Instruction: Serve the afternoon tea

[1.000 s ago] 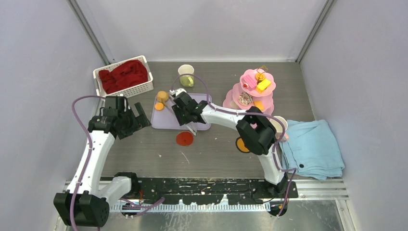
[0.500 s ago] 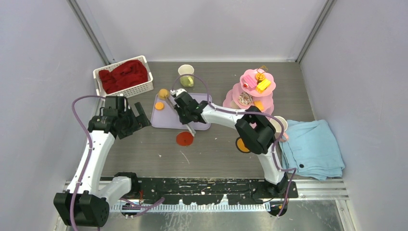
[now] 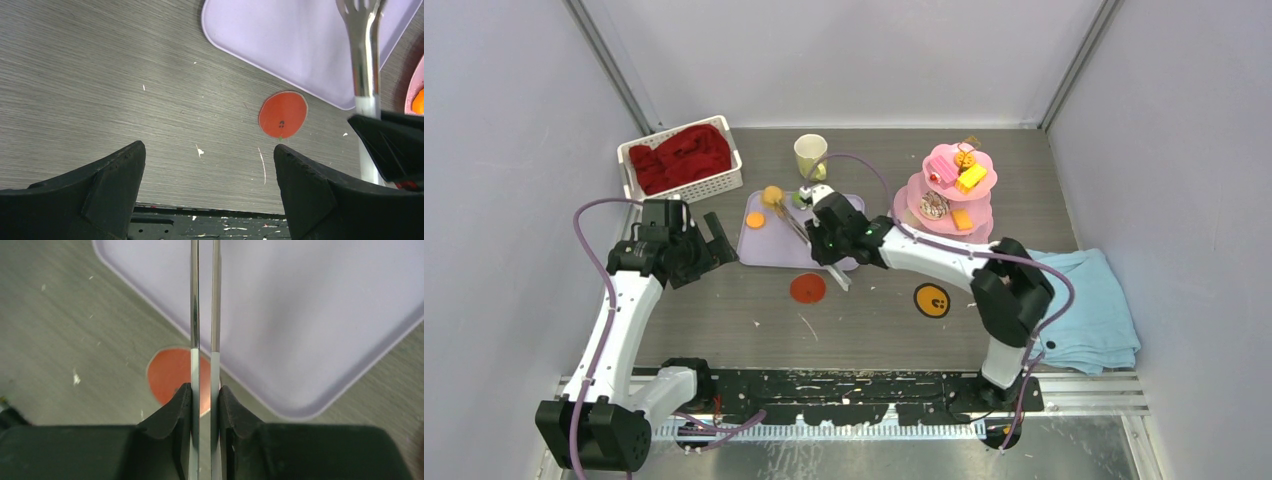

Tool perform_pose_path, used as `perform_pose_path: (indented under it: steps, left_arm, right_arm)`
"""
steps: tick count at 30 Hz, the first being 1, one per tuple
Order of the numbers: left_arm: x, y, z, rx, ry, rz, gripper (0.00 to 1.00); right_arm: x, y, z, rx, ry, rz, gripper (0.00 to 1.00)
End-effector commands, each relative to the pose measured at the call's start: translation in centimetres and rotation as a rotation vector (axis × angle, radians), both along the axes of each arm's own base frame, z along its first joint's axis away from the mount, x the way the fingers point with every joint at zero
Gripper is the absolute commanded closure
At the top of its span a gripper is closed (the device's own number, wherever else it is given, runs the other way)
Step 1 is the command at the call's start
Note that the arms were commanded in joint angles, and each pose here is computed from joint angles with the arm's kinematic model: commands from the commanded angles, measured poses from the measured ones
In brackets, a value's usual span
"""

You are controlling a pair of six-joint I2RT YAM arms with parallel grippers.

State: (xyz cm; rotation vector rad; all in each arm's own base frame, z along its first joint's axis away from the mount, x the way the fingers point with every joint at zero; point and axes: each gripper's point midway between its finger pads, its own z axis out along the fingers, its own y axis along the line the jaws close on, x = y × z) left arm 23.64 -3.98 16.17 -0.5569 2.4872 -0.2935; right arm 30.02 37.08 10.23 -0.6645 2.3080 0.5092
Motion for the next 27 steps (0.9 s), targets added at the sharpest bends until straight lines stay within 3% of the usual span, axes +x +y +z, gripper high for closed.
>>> perform_pose_path:
  steps: [1, 6, 13, 19, 27]
  left_arm:
    - [1.0, -0.2, 1.4, -0.021, -0.070, -0.001, 0.02]
    - [1.0, -0.3, 1.8, -0.028, -0.083, -0.001, 0.02]
    - [1.0, -0.9, 2.0, -0.061, -0.094, -0.010, 0.02]
    - [0.4, -1.1, 2.2, -0.072, -0.100, -0.009, 0.02]
    - [0.0, -1.2, 3.2, -0.082, -0.130, -0.010, 0.02]
  right_arm:
    - [-2.1, -0.3, 5.9, 0.167, -0.038, 0.032, 0.99]
    - [-5.2, -5.0, 5.9, 0.135, -0.024, -0.005, 0.99]
    - [-8.3, -12.0, 3.9, 0.046, 0.033, -0.192, 0.99]
    - [-7.8, -17.2, 3.4, -0.046, -0.015, -0.400, 0.99]
    - [-7.0, -20.3, 3.1, 0.012, -0.004, -0.526, 0.99]
